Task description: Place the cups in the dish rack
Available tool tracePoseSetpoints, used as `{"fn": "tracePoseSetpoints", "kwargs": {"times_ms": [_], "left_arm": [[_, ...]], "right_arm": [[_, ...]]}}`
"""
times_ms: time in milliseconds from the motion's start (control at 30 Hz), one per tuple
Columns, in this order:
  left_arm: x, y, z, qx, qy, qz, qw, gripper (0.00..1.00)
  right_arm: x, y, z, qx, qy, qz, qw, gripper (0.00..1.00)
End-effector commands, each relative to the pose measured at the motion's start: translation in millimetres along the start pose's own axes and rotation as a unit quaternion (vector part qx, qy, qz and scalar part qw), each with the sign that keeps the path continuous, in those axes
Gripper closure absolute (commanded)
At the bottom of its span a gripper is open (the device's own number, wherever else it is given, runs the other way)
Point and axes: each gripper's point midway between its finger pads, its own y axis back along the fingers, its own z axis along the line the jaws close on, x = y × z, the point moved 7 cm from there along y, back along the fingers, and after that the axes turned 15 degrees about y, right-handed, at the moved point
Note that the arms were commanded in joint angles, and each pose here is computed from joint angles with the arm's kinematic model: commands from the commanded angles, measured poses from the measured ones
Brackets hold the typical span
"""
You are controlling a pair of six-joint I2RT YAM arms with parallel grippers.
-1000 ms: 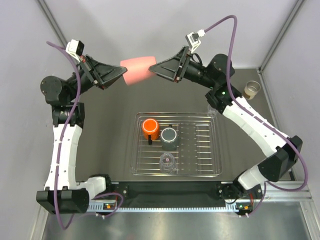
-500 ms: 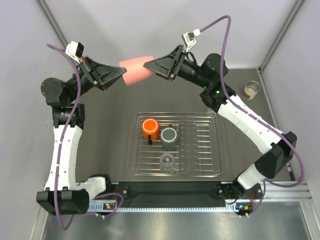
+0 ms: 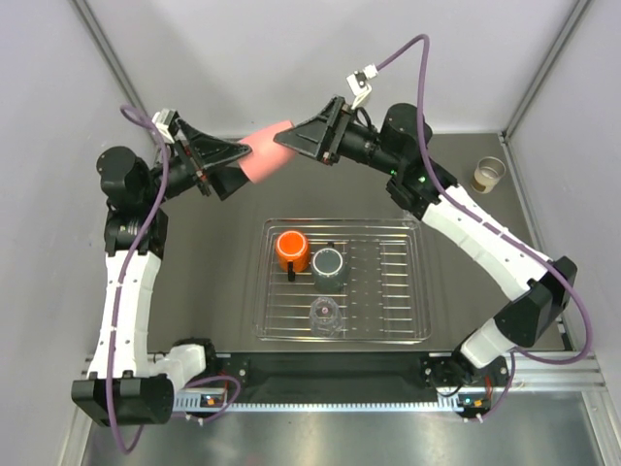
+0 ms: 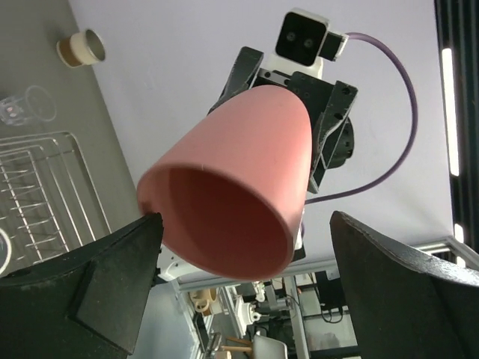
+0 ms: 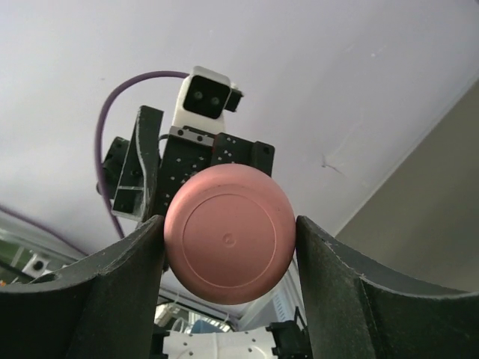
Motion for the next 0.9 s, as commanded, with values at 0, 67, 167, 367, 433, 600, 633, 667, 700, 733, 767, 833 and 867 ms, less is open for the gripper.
{"fn": "tracePoseSetpoints", "kwargs": {"times_ms": [0, 67, 167, 367, 433, 600, 633, 667, 700, 733, 767, 833, 867], "left_arm": [[8, 7, 3, -0.024, -0.012, 0.002, 1.000, 0.01], [7, 9, 3, -0.027, -0.013, 0.000, 1.000, 0.01], [5, 12, 5, -0.035, -0.007, -0.004, 0.999, 0.01], [0, 16, 7, -0.061, 0.001, -0.009, 0.998, 0.01], [-5, 19, 11, -0.084, 0.012, -0.025, 0.996, 0.01], [-13, 24, 15, -0.153, 0.015, -0.057, 0.986, 0.01], [-20, 24, 18, -0.171, 0.019, -0.075, 0.982, 0.01], [-21, 25, 10, -0.178, -0.014, -0.087, 0.980, 0.01], [-19, 28, 13, -0.201, -0.004, -0.095, 0.975, 0.01], [-26, 29, 17, -0.226, -0.010, -0.125, 0.966, 0.01], [-27, 33, 12, -0.240, -0.039, -0.141, 0.960, 0.01], [-28, 41, 20, -0.289, -0.027, -0.170, 0.942, 0.01], [-32, 45, 22, -0.310, -0.037, -0.192, 0.930, 0.01]], "right_arm": [[-24, 15, 25, 0.011, 0.043, -0.043, 0.998, 1.00], [-28, 20, 19, 0.033, 0.047, -0.052, 0.997, 1.00], [-31, 31, 7, 0.068, 0.045, -0.059, 0.995, 1.00], [-32, 55, -10, 0.137, 0.066, -0.035, 0.988, 1.00], [-29, 62, -12, 0.156, 0.079, -0.022, 0.984, 1.00], [-7, 79, -19, 0.203, 0.117, 0.038, 0.971, 1.00], [-2, 81, -19, 0.208, 0.123, 0.050, 0.969, 1.00], [1, 82, -21, 0.219, 0.144, 0.058, 0.963, 1.00], [15, 82, -19, 0.222, 0.148, 0.085, 0.960, 1.00], [22, 79, -18, 0.225, 0.159, 0.100, 0.956, 1.00], [27, 78, -19, 0.235, 0.183, 0.109, 0.948, 1.00], [50, 71, -9, 0.225, 0.201, 0.146, 0.942, 1.00], [56, 69, -9, 0.229, 0.221, 0.154, 0.935, 1.00]]}}
